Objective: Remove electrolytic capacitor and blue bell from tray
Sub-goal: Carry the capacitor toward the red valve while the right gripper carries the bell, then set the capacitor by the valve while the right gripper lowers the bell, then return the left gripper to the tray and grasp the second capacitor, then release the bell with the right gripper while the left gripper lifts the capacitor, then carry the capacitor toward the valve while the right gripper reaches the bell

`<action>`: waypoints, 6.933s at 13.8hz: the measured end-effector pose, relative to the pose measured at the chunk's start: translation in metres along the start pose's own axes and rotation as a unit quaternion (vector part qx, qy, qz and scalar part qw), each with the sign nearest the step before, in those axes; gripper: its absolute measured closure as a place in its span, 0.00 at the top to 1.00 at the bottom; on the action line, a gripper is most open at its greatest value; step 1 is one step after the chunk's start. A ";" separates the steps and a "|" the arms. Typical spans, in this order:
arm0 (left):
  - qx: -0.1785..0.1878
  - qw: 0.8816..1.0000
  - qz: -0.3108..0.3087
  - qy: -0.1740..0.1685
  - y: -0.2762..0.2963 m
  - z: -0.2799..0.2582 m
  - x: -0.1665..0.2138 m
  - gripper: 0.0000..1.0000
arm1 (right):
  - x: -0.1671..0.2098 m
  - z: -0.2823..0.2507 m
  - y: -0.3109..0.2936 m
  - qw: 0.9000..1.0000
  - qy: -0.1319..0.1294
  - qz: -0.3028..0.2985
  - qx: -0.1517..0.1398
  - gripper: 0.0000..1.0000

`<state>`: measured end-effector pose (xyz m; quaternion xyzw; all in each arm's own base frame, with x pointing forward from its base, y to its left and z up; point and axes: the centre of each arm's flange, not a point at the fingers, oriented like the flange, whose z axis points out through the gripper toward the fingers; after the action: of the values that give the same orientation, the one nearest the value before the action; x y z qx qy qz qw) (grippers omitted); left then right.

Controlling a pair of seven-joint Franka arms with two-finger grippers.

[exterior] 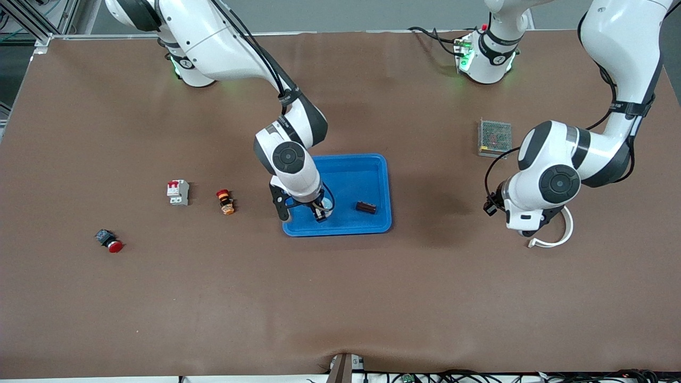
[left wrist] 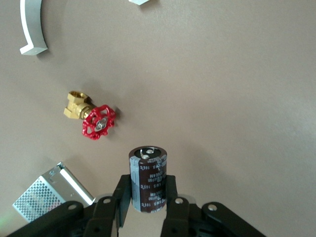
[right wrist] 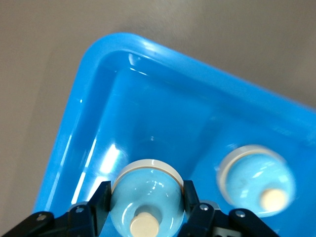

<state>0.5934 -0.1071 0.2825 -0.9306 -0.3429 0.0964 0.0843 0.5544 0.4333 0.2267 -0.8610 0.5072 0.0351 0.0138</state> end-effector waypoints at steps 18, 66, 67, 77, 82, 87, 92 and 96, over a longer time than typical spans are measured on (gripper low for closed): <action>0.019 0.998 0.036 0.051 -0.034 0.094 0.082 0.37 | 0.316 -0.077 0.099 0.906 0.001 -0.422 -0.040 0.63; -0.130 0.977 -0.169 0.005 0.245 0.057 -0.241 0.30 | 0.340 -0.066 0.127 0.974 -0.095 -0.207 0.018 1.00; -0.127 0.977 -0.169 0.008 0.244 0.049 -0.240 0.30 | 0.343 -0.067 0.129 0.975 -0.095 -0.202 0.017 1.00; -0.086 0.989 -0.109 -0.049 0.134 -0.049 -0.157 0.30 | 0.325 -0.108 0.122 0.995 -0.090 -0.047 0.024 1.00; -0.046 0.997 -0.062 -0.032 0.068 -0.031 -0.118 0.30 | 0.231 -0.100 0.093 0.995 -0.080 0.060 0.006 1.00; 0.000 0.998 -0.032 -0.045 0.028 -0.002 -0.087 0.30 | 0.158 -0.080 0.087 0.990 -0.070 0.126 0.007 1.00; 0.042 0.999 0.016 -0.028 -0.019 0.043 -0.057 0.30 | 0.087 -0.056 0.087 0.984 -0.047 0.170 0.001 1.00; 0.056 0.996 0.060 -0.037 -0.039 0.061 -0.049 0.30 | 0.037 -0.016 0.091 0.982 0.017 0.187 -0.006 1.00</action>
<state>0.5181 -0.1039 0.2378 -0.9390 -0.2836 0.1549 0.1176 0.4933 0.3553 0.2412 -0.7518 0.6589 0.0257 -0.0070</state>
